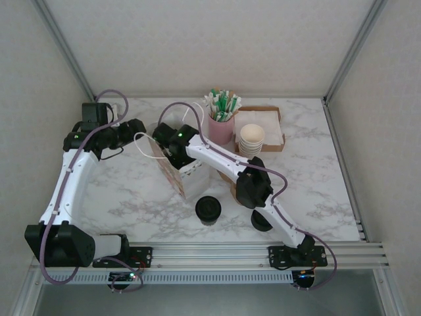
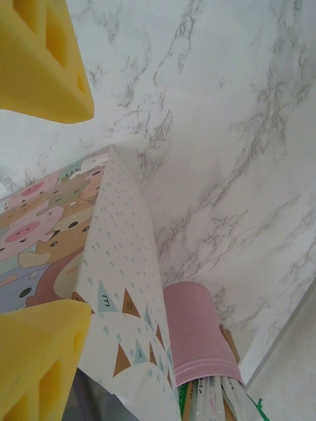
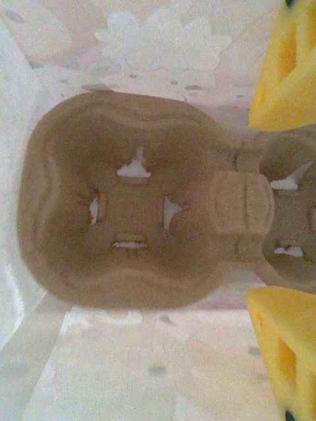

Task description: Pack the takeout coffee

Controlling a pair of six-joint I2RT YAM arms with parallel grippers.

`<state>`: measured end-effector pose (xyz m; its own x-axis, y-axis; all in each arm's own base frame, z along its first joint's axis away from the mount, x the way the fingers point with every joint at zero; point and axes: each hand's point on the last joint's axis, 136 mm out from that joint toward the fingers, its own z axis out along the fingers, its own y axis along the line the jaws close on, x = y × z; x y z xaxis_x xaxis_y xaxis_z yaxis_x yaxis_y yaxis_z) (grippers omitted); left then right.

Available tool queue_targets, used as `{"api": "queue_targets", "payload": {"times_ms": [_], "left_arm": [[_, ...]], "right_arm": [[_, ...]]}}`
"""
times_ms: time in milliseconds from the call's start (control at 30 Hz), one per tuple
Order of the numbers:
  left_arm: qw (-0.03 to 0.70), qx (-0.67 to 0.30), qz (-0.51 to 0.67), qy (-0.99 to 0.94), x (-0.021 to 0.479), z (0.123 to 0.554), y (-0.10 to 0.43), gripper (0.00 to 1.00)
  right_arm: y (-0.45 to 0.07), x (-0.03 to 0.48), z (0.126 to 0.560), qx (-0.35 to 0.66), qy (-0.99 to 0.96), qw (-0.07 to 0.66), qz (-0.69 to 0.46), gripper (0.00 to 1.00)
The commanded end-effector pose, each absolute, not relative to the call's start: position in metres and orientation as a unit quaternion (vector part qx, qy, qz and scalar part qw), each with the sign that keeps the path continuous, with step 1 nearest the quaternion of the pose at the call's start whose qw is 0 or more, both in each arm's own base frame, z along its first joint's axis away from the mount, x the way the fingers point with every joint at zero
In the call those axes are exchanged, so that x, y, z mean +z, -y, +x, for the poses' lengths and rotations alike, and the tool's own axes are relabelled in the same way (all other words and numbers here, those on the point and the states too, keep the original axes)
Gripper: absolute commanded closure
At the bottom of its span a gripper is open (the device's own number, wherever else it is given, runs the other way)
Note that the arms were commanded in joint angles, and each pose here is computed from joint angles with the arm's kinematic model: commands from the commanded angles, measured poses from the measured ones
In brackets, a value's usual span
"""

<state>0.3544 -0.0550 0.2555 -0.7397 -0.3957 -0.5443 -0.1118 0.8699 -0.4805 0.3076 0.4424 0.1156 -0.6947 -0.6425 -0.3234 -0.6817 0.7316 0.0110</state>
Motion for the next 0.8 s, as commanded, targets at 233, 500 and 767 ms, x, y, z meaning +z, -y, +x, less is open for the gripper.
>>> {"api": "queue_targets", "payload": {"times_ms": [233, 500, 767], "left_arm": [[0.329, -0.222, -0.14, -0.907, 0.254, 0.352, 0.058, 0.29], [0.331, -0.222, -0.14, -0.906, 0.256, 0.352, 0.058, 0.29], [0.334, -0.229, -0.135, -0.904, 0.258, 0.352, 0.06, 0.29]], "right_arm": [[-0.446, 0.205, 0.31, 0.133, -0.905, 0.221, -0.338, 0.29], [-0.441, 0.275, 0.302, 0.184, -0.884, 0.276, -0.33, 0.25], [-0.427, 0.345, 0.283, 0.234, -0.852, 0.33, -0.332, 0.25]]}}
